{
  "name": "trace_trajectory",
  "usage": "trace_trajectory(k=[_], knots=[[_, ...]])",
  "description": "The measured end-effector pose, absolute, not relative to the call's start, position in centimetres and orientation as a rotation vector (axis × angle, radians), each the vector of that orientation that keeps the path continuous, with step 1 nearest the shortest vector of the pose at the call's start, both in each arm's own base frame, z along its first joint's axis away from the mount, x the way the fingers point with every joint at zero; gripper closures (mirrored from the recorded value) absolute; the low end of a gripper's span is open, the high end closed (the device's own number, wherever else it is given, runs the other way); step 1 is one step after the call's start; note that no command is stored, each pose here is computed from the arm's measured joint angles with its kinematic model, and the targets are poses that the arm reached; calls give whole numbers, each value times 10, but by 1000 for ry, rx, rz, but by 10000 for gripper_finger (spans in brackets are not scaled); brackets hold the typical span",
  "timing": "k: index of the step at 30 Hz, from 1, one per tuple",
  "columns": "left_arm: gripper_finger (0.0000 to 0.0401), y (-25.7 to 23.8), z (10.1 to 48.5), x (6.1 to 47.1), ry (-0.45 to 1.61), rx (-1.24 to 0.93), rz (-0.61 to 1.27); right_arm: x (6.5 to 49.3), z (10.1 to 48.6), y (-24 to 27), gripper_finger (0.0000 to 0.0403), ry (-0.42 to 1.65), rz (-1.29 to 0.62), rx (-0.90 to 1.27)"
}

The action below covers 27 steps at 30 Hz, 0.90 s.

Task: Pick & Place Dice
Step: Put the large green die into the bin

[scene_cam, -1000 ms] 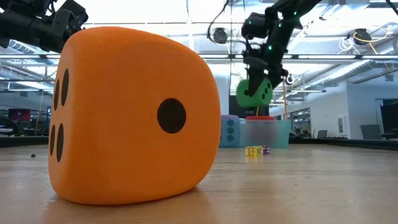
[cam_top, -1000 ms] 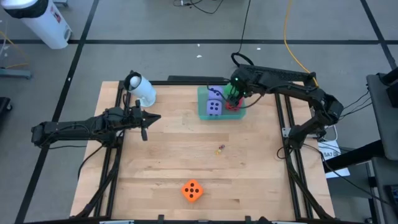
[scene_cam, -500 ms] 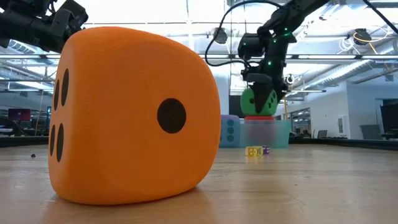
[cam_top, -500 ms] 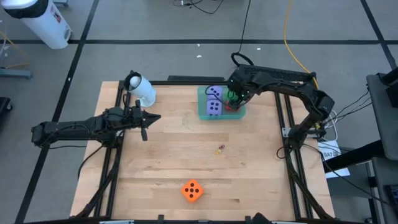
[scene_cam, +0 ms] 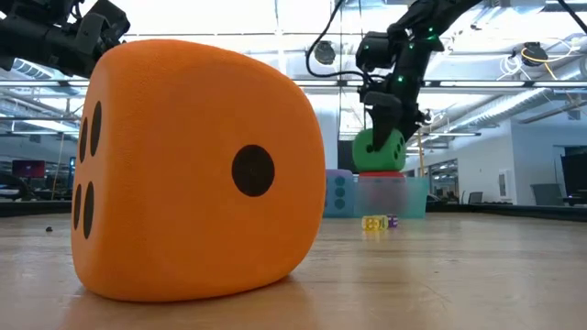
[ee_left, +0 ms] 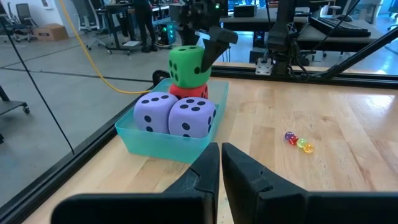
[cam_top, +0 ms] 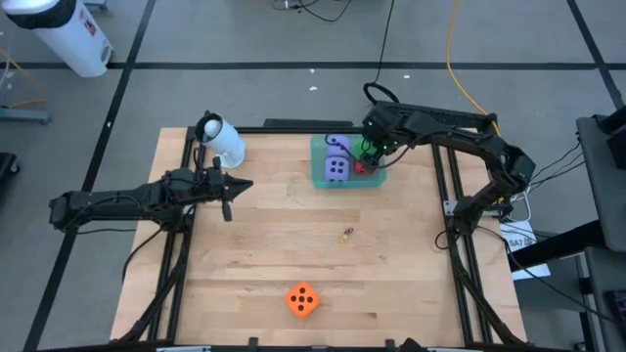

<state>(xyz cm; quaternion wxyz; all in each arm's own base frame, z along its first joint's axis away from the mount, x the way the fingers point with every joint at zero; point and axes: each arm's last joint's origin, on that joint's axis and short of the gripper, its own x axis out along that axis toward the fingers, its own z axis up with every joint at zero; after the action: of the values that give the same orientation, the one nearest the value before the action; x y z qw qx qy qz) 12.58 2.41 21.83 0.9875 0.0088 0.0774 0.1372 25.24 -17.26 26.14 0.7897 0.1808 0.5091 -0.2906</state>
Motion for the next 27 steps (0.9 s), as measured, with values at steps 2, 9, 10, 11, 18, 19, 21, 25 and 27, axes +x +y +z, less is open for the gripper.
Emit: trace_trajectory(k=[2,9,10,11,18,19,21,25,27], knots=[[370,24,218,126,155,18,276,253,262,-170,3,1098,-617,385],[370,24,218,126,155,18,276,254,265,-170,3,1106,-638,329],[370,24,218,126,155,18,276,255,267,-171,3,1102,-647,315],[370,24,218,126,155,18,276,256,270,-172,3,1095,-656,304],[370,24,218,126,155,18,276,257,294,-169,3,1023,-663,280],[370,24,218,126,155,18,276,257,294,-168,3,1033,-662,285],[370,24,218,126,155,18,275,256,293,-165,3,1063,-653,288],[370,24,218,126,155,18,276,258,294,-164,3,1048,-644,275],[370,24,218,126,155,18,275,257,300,-163,3,1005,-640,253]])
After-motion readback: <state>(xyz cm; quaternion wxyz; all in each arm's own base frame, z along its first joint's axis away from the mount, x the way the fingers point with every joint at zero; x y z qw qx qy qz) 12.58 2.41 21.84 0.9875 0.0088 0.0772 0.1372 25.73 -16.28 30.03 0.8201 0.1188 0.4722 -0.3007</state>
